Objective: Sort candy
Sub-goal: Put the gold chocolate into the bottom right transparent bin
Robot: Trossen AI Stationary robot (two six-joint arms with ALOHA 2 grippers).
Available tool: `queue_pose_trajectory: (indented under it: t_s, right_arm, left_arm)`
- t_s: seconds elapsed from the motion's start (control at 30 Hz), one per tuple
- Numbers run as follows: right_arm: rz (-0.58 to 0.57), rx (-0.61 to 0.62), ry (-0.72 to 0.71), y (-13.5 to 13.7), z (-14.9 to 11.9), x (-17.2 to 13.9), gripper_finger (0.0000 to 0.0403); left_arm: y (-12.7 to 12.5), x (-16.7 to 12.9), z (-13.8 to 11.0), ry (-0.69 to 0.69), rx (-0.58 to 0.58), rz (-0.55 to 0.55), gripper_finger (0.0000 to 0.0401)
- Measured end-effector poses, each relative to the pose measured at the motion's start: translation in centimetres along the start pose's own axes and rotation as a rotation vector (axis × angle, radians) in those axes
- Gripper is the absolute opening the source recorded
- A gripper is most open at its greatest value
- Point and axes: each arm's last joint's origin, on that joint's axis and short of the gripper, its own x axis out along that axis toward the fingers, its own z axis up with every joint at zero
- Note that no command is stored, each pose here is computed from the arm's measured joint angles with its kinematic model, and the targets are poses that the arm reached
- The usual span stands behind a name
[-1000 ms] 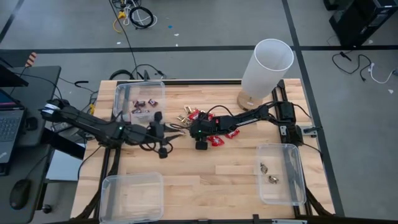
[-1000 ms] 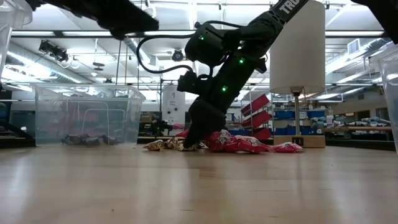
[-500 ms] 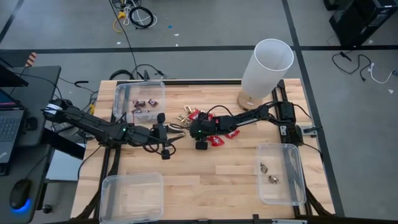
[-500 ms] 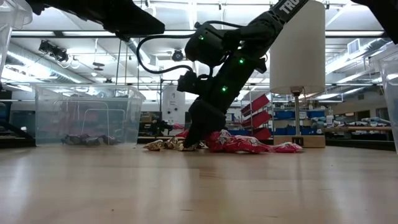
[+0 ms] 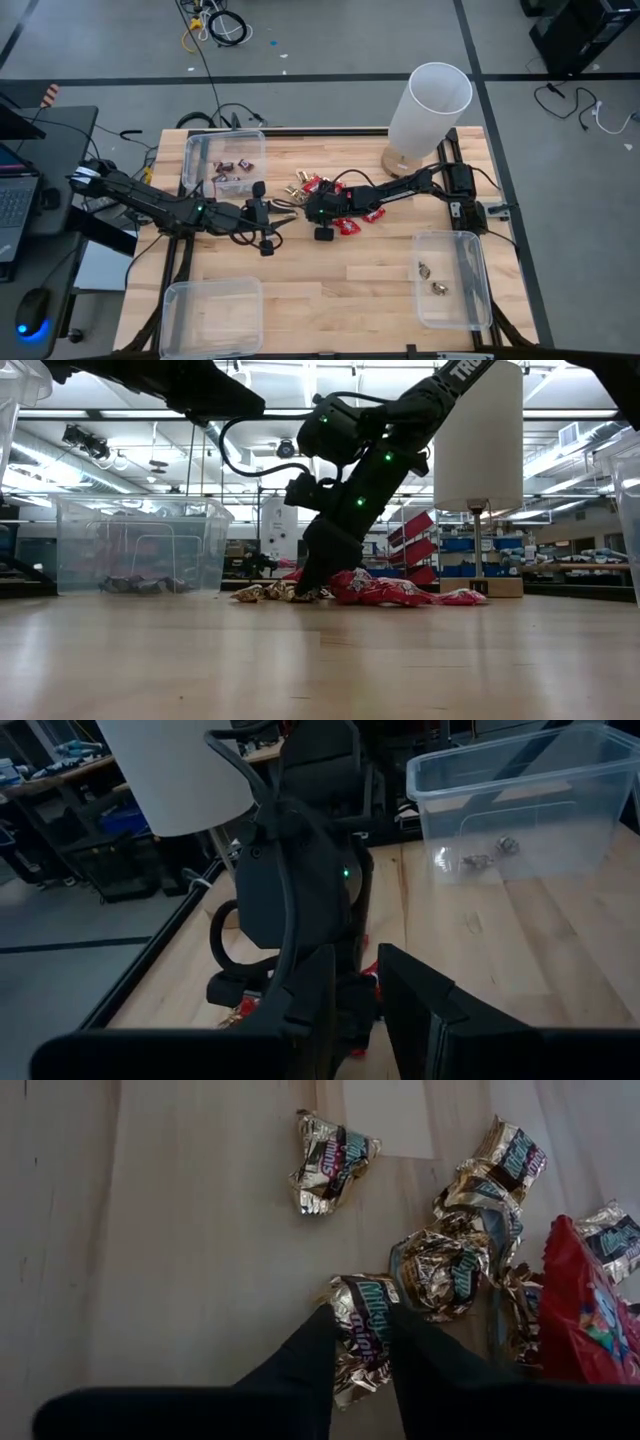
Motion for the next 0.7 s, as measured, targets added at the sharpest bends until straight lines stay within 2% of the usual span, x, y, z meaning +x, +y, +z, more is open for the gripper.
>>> queue_pose_trajectory:
  t_s: [0.37, 0.7]
  right_arm:
    - [0.002, -0.005, 0.027, 0.0, -0.3, 0.0, 0.0007]
    - [0.034, -0.005, 0.03, 1.2, -0.2, -0.2, 0.0]
  left_arm:
    - [0.0, 0.0, 0.0, 0.0, 0.0, 0.001, 0.0082]
    - [0.0, 0.0, 0.0, -0.001, -0.001, 0.001, 0.0082]
